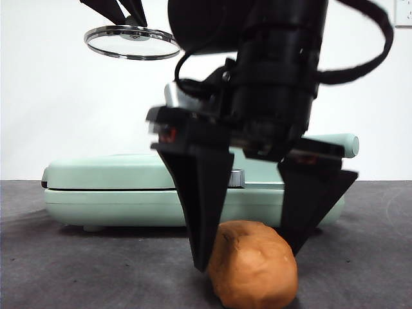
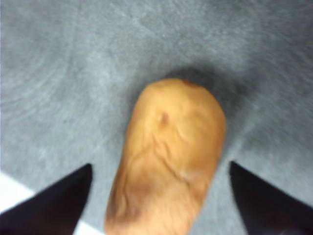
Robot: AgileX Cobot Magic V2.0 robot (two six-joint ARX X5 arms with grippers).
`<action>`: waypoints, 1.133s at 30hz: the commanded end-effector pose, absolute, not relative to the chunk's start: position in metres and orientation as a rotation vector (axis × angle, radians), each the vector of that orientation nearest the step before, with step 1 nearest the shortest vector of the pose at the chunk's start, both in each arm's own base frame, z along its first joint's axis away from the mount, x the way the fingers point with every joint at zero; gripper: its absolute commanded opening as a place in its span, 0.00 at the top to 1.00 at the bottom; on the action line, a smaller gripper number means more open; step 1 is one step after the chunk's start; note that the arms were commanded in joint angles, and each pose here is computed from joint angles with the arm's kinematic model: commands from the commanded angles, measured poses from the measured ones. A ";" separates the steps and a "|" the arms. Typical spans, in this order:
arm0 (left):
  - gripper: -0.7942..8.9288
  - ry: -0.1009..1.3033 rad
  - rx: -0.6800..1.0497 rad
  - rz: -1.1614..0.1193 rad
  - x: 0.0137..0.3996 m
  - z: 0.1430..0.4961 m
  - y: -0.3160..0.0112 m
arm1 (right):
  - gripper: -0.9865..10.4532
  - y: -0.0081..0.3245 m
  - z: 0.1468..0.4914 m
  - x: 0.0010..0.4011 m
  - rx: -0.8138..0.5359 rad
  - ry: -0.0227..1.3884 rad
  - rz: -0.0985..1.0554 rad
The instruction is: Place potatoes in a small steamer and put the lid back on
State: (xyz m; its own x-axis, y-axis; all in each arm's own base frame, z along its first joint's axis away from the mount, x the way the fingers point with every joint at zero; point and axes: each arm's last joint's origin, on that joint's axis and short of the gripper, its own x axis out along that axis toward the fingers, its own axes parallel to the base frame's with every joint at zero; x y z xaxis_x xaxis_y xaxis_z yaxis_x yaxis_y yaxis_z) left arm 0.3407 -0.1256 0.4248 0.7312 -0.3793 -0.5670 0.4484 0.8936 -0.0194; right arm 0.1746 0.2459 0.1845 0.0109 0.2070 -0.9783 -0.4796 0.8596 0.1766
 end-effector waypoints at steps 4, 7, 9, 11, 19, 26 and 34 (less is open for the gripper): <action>0.89 0.535 0.125 -0.468 0.338 0.439 -0.126 | 0.83 0.255 0.179 0.176 -0.223 1.487 0.570; 0.89 0.537 0.125 -0.467 0.338 0.438 -0.126 | 0.83 0.255 0.181 0.176 -0.202 1.506 0.597; 0.89 0.537 0.125 -0.467 0.338 0.438 -0.126 | 0.83 0.254 0.186 0.178 -0.191 1.526 0.618; 0.89 0.536 0.125 -0.467 0.338 0.438 -0.126 | 0.83 0.252 0.193 0.182 -0.184 1.555 0.648; 0.89 0.534 0.126 -0.465 0.339 0.439 -0.125 | 0.83 0.237 0.247 0.217 -0.171 1.541 0.669; 0.89 0.534 0.126 -0.463 0.339 0.439 -0.124 | 0.83 0.209 0.309 0.270 -0.074 1.373 0.656; 0.89 0.532 0.126 -0.463 0.339 0.439 -0.124 | 0.83 0.189 0.337 0.339 -0.047 1.319 0.601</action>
State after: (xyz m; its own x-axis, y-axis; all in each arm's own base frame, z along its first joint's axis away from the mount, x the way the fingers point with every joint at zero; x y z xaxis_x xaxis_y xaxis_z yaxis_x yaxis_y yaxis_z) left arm 0.3413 -0.1233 0.4246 0.7320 -0.3739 -0.5695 0.4461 0.8949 -0.0141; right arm 0.3302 0.1844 0.3371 0.1213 0.3836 -0.9155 -0.4060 0.8608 0.3069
